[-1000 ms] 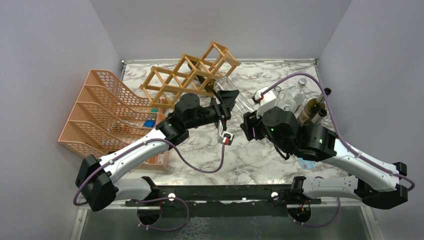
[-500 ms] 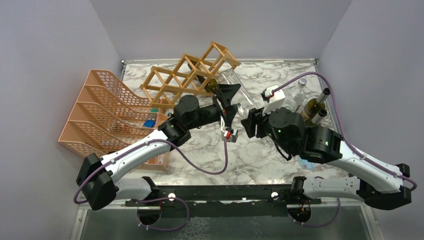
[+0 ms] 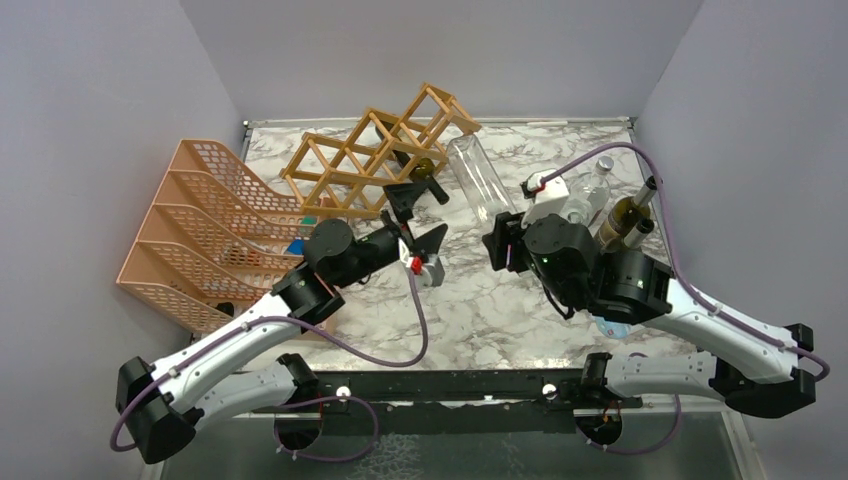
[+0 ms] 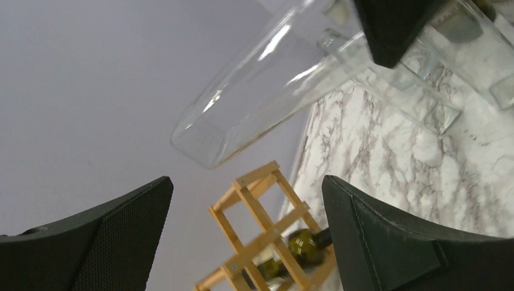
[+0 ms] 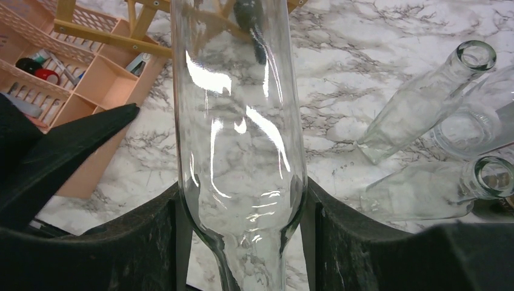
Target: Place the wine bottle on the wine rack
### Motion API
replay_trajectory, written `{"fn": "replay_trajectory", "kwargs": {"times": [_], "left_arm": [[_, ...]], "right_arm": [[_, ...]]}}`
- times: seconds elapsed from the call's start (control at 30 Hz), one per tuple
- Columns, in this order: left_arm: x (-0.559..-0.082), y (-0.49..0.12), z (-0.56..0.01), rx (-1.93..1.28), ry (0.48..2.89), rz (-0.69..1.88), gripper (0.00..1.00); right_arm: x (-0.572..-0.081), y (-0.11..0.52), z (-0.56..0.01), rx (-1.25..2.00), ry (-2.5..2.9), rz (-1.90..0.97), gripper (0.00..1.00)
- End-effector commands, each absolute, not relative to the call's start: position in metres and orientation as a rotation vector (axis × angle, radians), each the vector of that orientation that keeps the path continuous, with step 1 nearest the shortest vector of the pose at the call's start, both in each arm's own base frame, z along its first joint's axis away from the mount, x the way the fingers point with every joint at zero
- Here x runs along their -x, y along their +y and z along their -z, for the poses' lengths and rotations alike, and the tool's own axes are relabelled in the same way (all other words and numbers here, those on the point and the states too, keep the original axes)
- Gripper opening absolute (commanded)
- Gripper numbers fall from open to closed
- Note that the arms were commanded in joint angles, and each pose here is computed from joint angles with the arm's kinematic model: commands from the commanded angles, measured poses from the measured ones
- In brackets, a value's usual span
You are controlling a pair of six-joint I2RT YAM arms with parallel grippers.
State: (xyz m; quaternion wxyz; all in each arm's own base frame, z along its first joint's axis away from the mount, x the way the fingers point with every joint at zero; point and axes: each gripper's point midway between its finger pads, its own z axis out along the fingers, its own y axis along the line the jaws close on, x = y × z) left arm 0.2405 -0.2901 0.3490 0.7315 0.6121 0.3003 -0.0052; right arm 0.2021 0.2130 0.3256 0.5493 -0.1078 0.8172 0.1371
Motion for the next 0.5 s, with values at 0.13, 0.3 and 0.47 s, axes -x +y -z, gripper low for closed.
{"fn": "replay_trajectory", "kwargs": {"times": [0.13,0.3,0.47], "left_arm": [[-0.272,-0.216,-0.385,-0.525,1.349,0.287,0.99],[-0.273,-0.203,-0.387,-0.267,1.496,0.404,0.99],[-0.274,-0.205,-0.382,-0.233,1.591,0.414,0.99]], "right_arm": [[-0.207,0.250,-0.301,0.241,1.959,-0.417,0.01],[-0.211,0.278,-0.256,0.279,2.037,-0.426,0.01],[-0.214,0.318,-0.215,0.354,2.076,-0.509,0.01]]}}
